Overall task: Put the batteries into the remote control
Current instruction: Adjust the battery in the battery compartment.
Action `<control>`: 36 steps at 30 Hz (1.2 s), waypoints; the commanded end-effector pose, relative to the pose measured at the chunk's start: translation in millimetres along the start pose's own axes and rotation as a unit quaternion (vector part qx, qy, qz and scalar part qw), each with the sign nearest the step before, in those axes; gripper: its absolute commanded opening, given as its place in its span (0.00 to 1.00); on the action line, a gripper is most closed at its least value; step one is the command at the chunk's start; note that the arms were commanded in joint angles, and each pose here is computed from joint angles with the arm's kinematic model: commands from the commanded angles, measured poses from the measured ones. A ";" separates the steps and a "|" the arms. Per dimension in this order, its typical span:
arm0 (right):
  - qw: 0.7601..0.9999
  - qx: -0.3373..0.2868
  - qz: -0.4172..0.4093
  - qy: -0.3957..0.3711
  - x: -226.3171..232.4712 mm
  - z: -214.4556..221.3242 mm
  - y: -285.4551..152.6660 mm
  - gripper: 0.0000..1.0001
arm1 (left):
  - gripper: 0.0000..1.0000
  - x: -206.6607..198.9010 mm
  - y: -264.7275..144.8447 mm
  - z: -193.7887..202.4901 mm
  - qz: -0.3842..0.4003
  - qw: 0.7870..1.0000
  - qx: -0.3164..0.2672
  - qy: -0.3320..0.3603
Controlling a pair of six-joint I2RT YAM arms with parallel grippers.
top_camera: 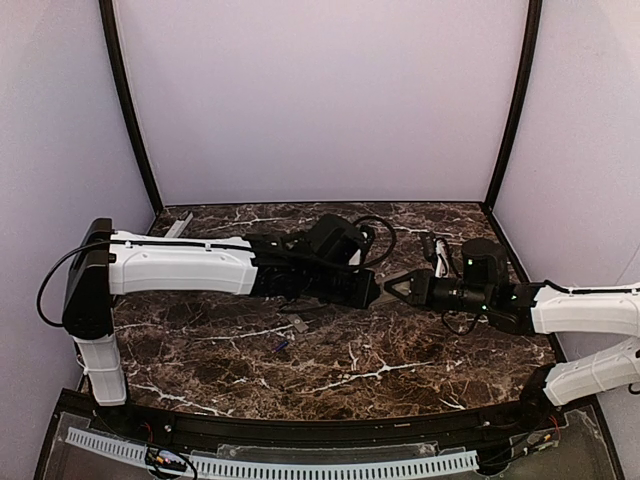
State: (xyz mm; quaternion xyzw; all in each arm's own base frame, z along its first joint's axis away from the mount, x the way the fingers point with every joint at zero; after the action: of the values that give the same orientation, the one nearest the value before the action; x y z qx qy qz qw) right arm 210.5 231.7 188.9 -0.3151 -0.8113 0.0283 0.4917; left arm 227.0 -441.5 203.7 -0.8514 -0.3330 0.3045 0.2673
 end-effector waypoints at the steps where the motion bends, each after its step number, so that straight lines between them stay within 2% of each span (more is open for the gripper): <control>1: 0.991 -0.043 -0.123 -0.035 50.6 -19.0 -15.0 0.00 | 0.17 46.8 18.3 30.9 -0.102 0.992 0.069 -0.003; 28: 0.982 -0.057 -0.172 -0.059 64.8 -21.2 -25.8 0.00 | 0.18 60.9 31.4 45.2 -0.120 0.988 0.097 -0.017; 32: 0.986 -0.055 -0.148 -0.053 59.0 -21.6 -21.5 0.00 | 0.20 61.2 31.8 45.8 -0.122 0.988 0.099 -0.013; 36: 0.994 -0.042 -0.096 -0.035 41.3 -17.3 -13.9 0.00 | 0.21 54.0 27.4 35.1 -0.098 0.992 0.077 -0.003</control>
State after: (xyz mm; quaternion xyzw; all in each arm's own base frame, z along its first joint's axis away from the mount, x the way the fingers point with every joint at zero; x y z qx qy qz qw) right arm 206.0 225.9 179.6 -0.3210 -0.8109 0.0290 0.4884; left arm 227.8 -448.1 192.5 -0.8450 -0.3283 0.3209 0.2744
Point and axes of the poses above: each gripper's point midway between its finger pads, its own y axis out along the fingers, its own x axis along the line the jaws close on, z = x × y, the point moved 6 cm from there along -y, back along the fingers, and after that the axes turned 5 degrees about y, right-handed, at the moved point
